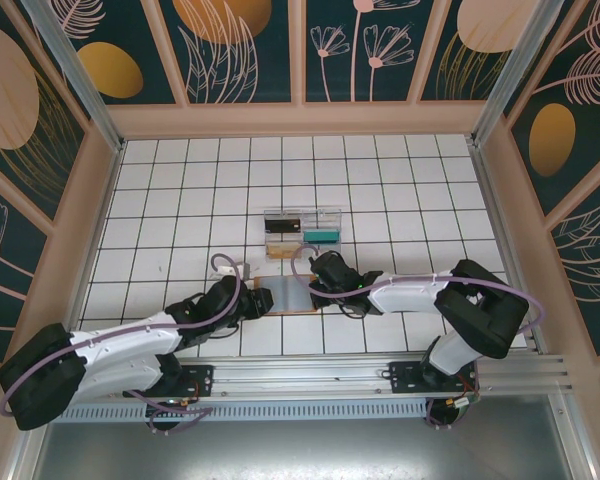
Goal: Take the credit cards out of the card holder
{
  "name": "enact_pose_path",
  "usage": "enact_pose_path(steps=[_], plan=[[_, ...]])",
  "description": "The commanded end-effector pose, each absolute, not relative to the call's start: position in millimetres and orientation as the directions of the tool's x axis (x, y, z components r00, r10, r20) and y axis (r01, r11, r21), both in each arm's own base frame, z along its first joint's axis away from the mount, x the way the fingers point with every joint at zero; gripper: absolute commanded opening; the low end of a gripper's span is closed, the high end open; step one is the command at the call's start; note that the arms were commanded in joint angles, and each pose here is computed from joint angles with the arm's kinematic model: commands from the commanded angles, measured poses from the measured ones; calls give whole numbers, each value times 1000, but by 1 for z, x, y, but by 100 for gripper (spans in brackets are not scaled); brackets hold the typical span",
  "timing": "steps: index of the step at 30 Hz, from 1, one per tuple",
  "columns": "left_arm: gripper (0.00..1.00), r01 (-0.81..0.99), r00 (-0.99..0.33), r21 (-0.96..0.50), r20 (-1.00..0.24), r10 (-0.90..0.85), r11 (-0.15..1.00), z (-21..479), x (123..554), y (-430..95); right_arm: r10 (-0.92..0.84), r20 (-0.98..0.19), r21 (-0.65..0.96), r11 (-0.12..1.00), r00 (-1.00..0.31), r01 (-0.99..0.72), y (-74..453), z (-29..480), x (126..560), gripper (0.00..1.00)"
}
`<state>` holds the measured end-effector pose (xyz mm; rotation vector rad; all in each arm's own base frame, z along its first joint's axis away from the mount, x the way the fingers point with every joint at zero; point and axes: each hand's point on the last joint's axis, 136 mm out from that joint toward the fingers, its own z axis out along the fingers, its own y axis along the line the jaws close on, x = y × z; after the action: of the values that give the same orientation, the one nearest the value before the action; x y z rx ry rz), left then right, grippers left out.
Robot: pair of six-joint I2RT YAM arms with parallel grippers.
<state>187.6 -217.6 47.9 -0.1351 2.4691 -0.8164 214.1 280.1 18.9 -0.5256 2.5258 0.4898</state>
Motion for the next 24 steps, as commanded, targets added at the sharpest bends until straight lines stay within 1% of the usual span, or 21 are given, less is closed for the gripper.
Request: enact_pose_path(steps=[1,21,24], plan=[[46,51,-873,-556,-428,-233,830,36,184,-215,-304,-484,207,871,-821,-445,273,0,203,7],[48,42,-865,-508,-450,-224,860,36,200,-224,-308,-476,210,870,-824,-446,276,-4,199,7],[51,35,-855,-508,-462,-238,861,39,202,-221,-310,-474,209,869,-824,-447,276,-5,198,7]])
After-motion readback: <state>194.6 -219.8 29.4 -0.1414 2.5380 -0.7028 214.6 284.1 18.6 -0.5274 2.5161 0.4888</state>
